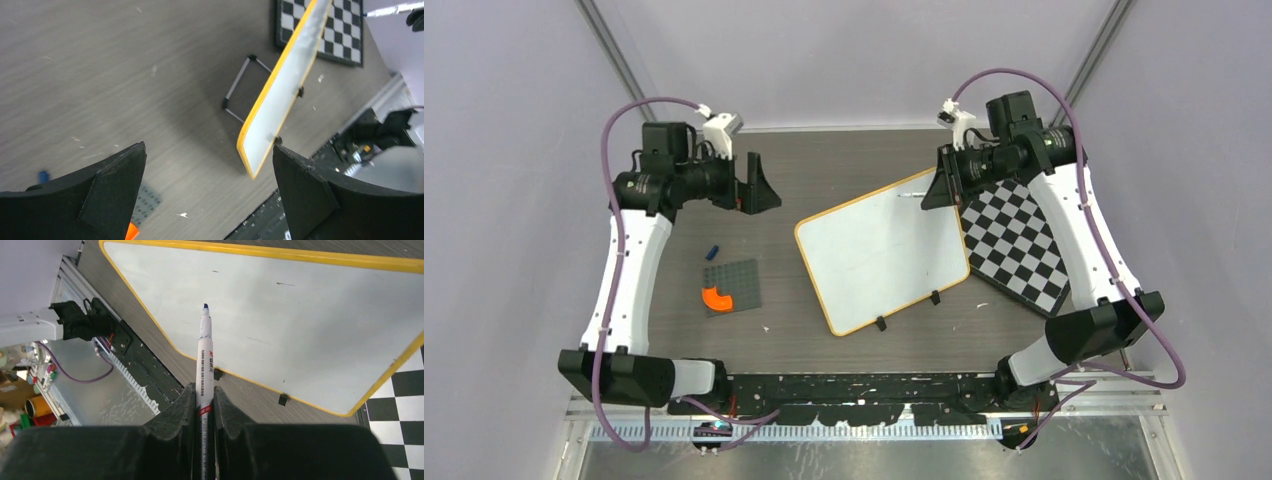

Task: Write a sentence on the whiteboard
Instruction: Hold the whiteboard on the whiteboard stand.

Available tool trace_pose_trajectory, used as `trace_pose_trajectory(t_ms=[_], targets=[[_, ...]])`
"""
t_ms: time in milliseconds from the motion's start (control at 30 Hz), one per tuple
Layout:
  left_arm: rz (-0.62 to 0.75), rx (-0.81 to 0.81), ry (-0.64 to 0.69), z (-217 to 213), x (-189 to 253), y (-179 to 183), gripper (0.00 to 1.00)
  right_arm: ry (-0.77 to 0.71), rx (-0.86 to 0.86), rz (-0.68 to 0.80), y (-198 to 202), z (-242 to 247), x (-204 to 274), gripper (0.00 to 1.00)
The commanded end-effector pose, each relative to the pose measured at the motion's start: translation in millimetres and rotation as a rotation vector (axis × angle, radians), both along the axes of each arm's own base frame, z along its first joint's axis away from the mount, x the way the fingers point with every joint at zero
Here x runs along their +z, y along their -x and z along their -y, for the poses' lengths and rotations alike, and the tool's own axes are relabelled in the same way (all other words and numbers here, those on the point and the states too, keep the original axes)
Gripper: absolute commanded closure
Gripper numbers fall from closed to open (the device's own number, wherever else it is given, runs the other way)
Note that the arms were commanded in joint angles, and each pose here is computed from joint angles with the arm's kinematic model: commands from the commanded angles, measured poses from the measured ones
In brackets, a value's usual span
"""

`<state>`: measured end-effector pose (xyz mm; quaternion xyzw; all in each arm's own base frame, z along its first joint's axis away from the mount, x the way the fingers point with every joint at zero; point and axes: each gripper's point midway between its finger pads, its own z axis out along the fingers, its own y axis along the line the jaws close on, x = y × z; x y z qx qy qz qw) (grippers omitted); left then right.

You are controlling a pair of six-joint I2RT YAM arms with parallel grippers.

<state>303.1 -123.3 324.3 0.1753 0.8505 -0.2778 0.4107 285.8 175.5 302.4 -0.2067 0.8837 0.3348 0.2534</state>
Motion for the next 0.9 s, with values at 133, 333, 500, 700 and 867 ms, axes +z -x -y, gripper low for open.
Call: trace_pose_trajectory(t_ms=[133, 333, 500, 700, 867], targets=[[-0.085, -0.275, 0.13, 29.9, -24.0, 36.1, 0.0, 0.004, 0.166, 0.181, 25.4, -30.8, 24.5, 1.0], [-0.161, -0.323, 0.201, 40.0, -32.6, 28.9, 0.12, -0.01, 0.246, 0.215, 38.4, -50.5, 19.5, 1.0], [-0.216, -0.362, 0.227, 44.9, -37.0, 24.0, 0.22, -0.009, 0.301, 0.225, 55.1, -62.8, 10.8, 1.0], [-0.228, -0.372, 0.221, 49.6, -47.8, 23.1, 0.23, -0.012, 0.356, 0.201, 69.3, -73.1, 1.6, 1.0], [-0.227, -0.375, 0.237, 52.0, -46.6, 18.0, 0.24, -0.022, 0.385, 0.185, 76.8, -75.8, -5.2, 1.0]])
